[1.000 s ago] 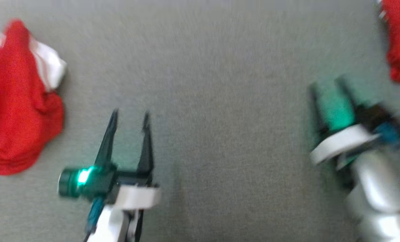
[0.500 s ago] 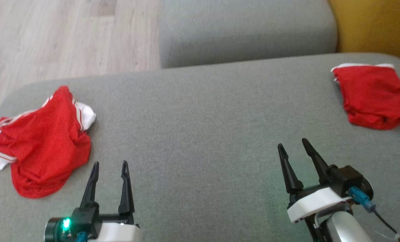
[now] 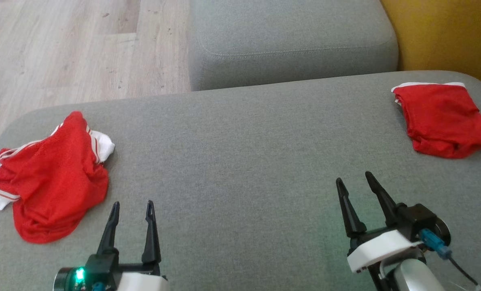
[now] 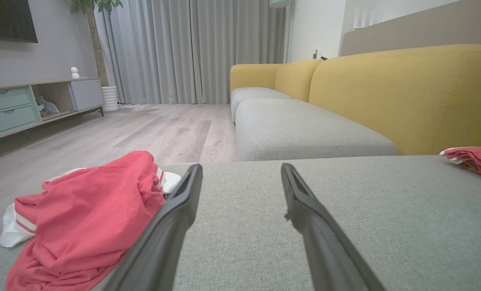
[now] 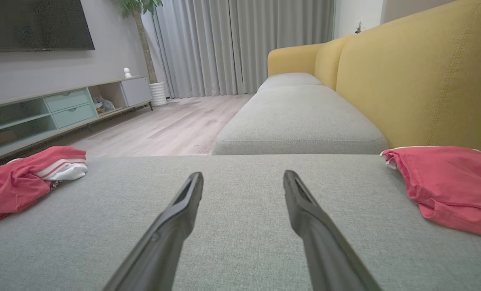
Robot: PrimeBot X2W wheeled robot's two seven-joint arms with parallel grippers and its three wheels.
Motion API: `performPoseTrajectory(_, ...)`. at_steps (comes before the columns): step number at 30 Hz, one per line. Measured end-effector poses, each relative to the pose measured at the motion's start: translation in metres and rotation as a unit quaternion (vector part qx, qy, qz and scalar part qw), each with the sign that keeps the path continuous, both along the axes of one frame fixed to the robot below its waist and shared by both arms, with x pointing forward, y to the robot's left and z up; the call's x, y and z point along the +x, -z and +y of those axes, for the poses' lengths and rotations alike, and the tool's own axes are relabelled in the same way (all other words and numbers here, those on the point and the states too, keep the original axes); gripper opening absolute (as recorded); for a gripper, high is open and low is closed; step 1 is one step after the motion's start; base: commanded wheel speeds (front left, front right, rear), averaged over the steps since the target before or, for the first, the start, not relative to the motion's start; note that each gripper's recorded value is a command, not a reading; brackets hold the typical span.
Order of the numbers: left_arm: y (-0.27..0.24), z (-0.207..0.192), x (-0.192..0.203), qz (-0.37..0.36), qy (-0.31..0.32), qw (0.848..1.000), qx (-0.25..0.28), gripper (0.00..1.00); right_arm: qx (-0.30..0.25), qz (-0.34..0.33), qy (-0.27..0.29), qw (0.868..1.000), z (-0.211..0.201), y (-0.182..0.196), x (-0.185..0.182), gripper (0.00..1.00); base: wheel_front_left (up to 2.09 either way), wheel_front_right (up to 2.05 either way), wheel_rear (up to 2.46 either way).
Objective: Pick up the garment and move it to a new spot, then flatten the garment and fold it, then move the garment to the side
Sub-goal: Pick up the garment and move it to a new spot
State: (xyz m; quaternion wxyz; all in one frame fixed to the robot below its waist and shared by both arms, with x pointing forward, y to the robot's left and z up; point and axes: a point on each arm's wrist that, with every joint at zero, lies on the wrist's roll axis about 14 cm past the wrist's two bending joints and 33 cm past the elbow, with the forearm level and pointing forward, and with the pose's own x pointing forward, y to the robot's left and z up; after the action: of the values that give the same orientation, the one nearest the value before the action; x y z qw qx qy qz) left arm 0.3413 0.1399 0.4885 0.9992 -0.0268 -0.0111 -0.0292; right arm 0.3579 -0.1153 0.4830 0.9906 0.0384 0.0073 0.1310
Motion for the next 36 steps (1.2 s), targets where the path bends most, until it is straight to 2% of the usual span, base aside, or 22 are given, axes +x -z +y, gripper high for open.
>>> performPoseTrajectory(12, 0.004, 0.017, -0.008, 0.005, -0.027, 1.000, 0.004, 1.00, 0.000, 0.009, -0.008, 1.000, 0.007, 0.005, 0.005, 1.00, 0.00, 0.00, 0.00)
performPoseTrajectory(20, 0.005, 0.065, -0.036, 0.005, -0.108, 0.994, 0.007, 1.00, -0.002, 0.024, -0.084, 0.996, 0.058, 0.014, 0.008, 1.00, 0.00, 0.00, 0.00)
performPoseTrajectory(30, -0.002, 0.153, -0.093, -0.004, -0.262, 0.965, 0.013, 1.00, -0.004, 0.028, -0.197, 0.980, 0.136, 0.017, 0.014, 1.00, 0.00, 0.00, 0.00)
performPoseTrajectory(33, -0.006, 0.163, -0.093, -0.004, -0.275, 0.961, 0.020, 1.00, -0.009, 0.030, -0.210, 0.977, 0.143, 0.021, 0.019, 1.00, 0.00, 0.00, 0.00)
performPoseTrajectory(36, -0.035, 0.176, -0.065, -0.038, -0.273, 0.960, 0.041, 1.00, -0.029, 0.023, -0.223, 0.974, 0.143, 0.027, 0.039, 1.00, 0.00, 0.00, 0.00)
